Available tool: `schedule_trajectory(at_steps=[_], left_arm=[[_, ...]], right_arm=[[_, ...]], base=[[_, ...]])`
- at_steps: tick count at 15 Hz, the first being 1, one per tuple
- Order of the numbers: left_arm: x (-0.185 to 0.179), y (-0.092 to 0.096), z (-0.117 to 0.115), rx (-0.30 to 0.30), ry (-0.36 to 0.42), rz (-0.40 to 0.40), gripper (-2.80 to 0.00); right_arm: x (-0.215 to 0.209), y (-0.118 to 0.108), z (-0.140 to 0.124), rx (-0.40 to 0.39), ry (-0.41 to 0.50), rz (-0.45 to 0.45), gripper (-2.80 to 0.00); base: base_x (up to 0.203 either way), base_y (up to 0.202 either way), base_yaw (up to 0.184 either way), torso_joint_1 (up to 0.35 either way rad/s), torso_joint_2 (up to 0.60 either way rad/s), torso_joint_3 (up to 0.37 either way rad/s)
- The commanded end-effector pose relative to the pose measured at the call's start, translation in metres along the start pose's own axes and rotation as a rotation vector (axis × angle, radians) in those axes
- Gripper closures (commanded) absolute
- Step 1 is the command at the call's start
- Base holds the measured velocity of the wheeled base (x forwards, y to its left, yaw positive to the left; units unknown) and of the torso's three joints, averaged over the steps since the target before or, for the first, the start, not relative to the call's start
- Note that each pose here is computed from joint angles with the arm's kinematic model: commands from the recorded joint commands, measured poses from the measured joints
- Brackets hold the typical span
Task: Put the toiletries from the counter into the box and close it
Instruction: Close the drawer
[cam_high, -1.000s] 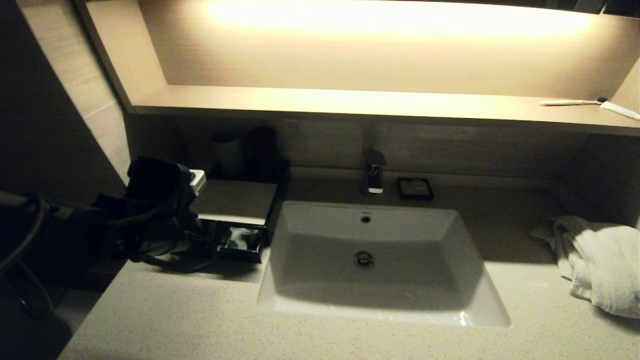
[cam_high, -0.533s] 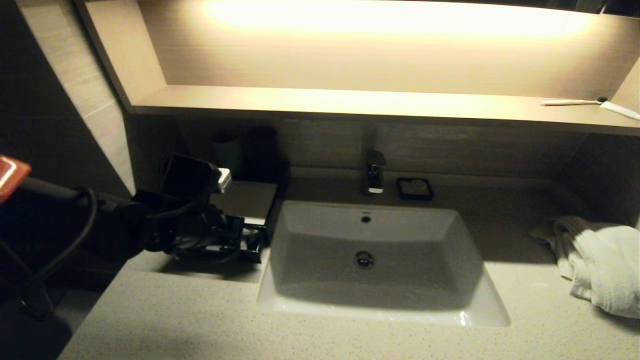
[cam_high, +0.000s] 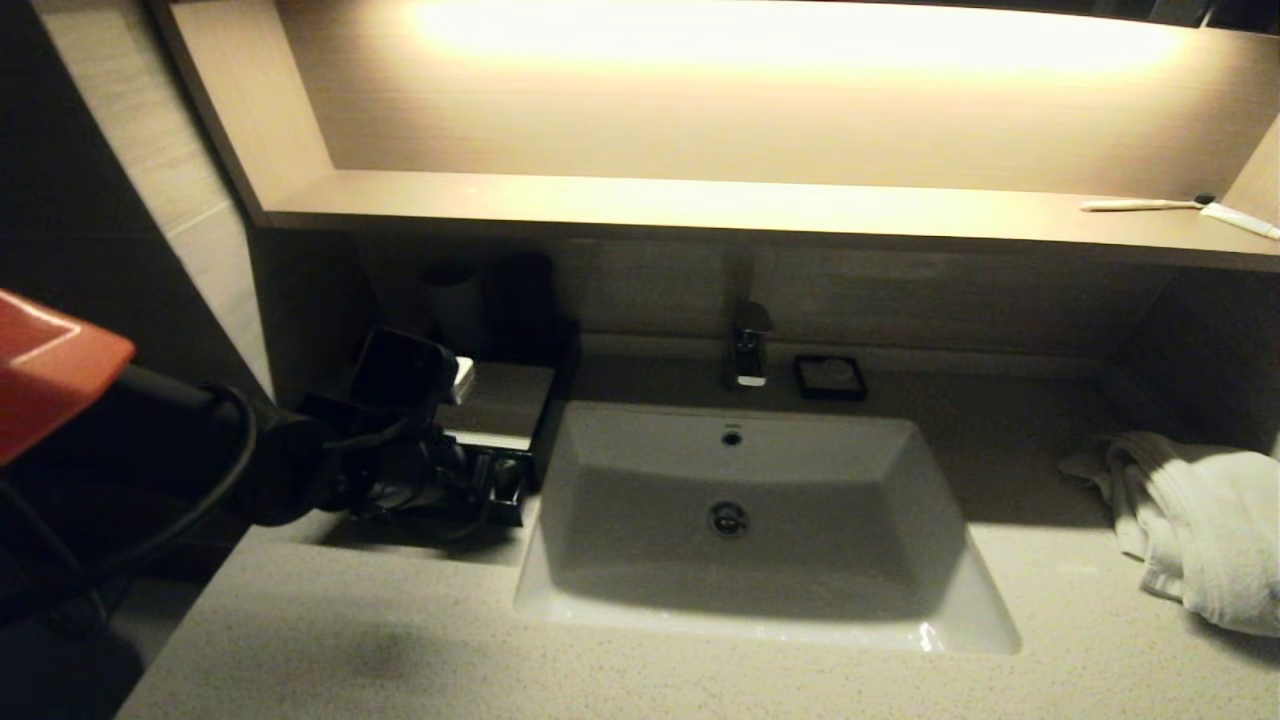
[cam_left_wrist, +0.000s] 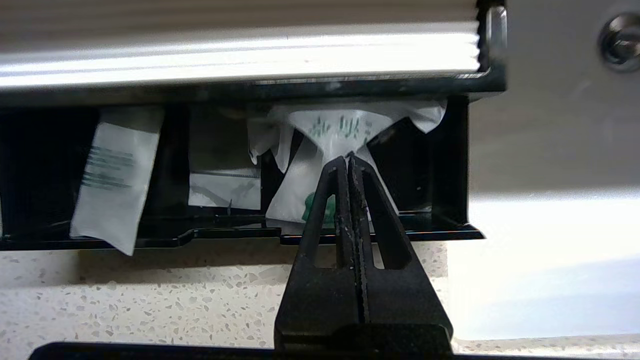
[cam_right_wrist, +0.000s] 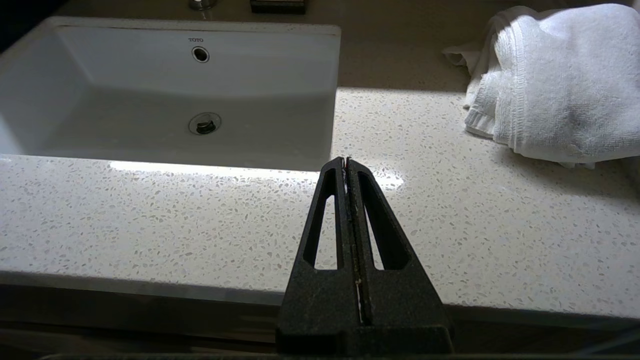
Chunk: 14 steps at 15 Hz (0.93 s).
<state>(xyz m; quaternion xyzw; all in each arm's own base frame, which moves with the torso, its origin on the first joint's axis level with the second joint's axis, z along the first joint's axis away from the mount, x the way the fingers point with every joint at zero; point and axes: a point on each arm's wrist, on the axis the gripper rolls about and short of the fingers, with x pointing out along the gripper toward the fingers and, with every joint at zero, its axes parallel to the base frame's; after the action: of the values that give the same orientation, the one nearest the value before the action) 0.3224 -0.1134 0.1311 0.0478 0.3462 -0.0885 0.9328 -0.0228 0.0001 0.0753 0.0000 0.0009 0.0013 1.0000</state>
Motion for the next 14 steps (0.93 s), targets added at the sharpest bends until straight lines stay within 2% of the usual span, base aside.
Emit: schedule_trajectory(at_steps=[1, 5, 14], left_arm=[[0.007, -0.001, -0.004, 0.002, 0.020, 0.003, 0.00], [0.016, -0.001, -0.008, 0.006, 0.044, 0.005, 0.00], [0.029, -0.003, 0.003, 0.002, 0.015, 0.010, 0.00]], right_arm=[[0.000, 0.000, 0.000, 0.000, 0.000, 0.000, 0.00], [0.000, 0.000, 0.000, 0.000, 0.000, 0.000, 0.00], [0.000, 0.000, 0.000, 0.000, 0.000, 0.000, 0.00]], base=[[0.000, 0.000, 0.000, 0.000, 0.00, 0.000], [0.000, 0.000, 0.000, 0.000, 0.00, 0.000], [0.000, 0.000, 0.000, 0.000, 0.00, 0.000]])
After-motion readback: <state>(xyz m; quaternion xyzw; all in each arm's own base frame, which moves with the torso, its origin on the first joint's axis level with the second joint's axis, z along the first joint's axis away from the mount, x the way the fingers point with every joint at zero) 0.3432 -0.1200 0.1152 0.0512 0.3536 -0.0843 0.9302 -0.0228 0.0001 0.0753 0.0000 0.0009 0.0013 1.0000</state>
